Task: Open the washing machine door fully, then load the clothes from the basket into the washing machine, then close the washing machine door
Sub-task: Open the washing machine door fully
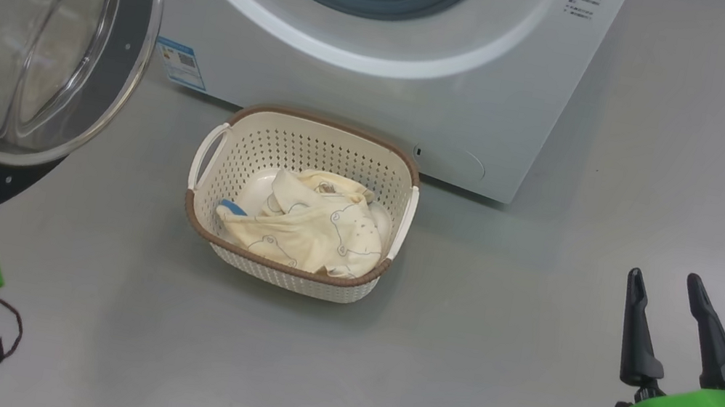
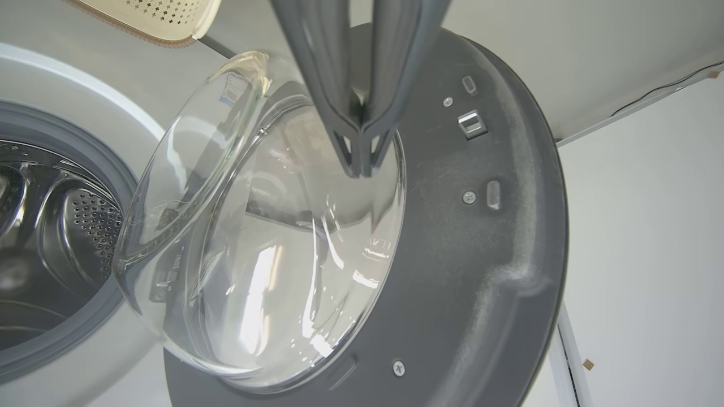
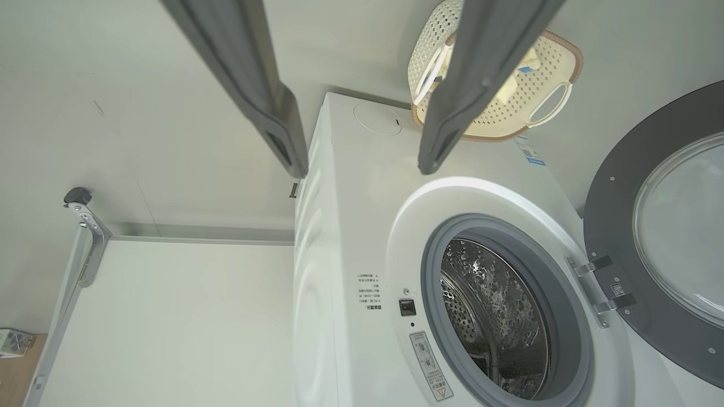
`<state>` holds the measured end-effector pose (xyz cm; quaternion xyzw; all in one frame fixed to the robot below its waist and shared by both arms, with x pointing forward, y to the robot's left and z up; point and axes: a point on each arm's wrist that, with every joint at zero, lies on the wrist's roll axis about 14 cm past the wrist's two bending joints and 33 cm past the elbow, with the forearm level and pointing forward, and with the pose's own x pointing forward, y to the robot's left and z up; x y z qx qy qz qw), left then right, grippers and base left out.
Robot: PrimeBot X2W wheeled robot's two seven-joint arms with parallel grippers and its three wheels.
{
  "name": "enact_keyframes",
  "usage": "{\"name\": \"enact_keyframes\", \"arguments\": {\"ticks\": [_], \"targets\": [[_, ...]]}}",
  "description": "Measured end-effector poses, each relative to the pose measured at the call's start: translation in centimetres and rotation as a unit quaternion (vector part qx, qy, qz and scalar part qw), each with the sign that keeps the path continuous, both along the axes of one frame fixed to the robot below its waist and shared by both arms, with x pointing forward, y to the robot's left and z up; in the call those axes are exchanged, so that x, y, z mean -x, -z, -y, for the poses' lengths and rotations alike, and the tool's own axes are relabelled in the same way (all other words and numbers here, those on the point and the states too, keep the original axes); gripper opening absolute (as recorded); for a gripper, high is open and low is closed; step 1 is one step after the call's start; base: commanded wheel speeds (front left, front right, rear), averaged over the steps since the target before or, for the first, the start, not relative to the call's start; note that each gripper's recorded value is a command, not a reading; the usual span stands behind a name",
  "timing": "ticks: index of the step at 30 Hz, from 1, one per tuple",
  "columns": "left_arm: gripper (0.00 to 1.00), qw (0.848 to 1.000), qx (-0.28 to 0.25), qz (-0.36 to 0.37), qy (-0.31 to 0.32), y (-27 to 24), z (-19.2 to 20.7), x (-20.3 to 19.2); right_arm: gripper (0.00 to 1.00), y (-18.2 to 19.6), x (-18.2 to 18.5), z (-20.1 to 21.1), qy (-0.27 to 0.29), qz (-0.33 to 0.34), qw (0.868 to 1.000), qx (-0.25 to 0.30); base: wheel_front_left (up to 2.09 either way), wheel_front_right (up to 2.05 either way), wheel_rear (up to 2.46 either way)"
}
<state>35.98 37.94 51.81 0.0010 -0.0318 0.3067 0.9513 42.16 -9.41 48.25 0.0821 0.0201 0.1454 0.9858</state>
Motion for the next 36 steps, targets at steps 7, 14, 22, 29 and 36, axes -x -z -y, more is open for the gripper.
{"name": "enact_keyframes", "arguments": {"ticks": [7,14,22,29,36], "targets": [[0.29,0.999,0.0,0.008,0.036,0.2,2.9,1.0,1.0,-0.7,0.1,0.6,0.008,0.009,1.0,0.003,0.0,0.0,0.0],[1.0,0.993,0.003,0.014,0.119,0.3,8.3,-0.4,1.0,-1.0,0.6,1.2,0.015,0.014,1.0,0.01,0.0,0.0,0.0],[1.0,0.979,0.015,0.009,0.205,0.8,13.7,-2.2,1.0,-1.2,1.6,2.5,0.031,0.016,0.999,0.022,0.0,0.0,0.0],[1.0,0.962,0.03,-0.011,0.271,2.2,18.0,-3.7,1.0,-1.2,2.7,4.0,0.051,0.016,0.998,0.037,0.0,0.0,0.0],[1.0,0.947,0.041,-0.028,0.318,3.4,21.6,-4.9,1.0,-1.2,4.0,5.9,0.078,0.014,0.996,0.047,0.0,0.0,0.0]]}}
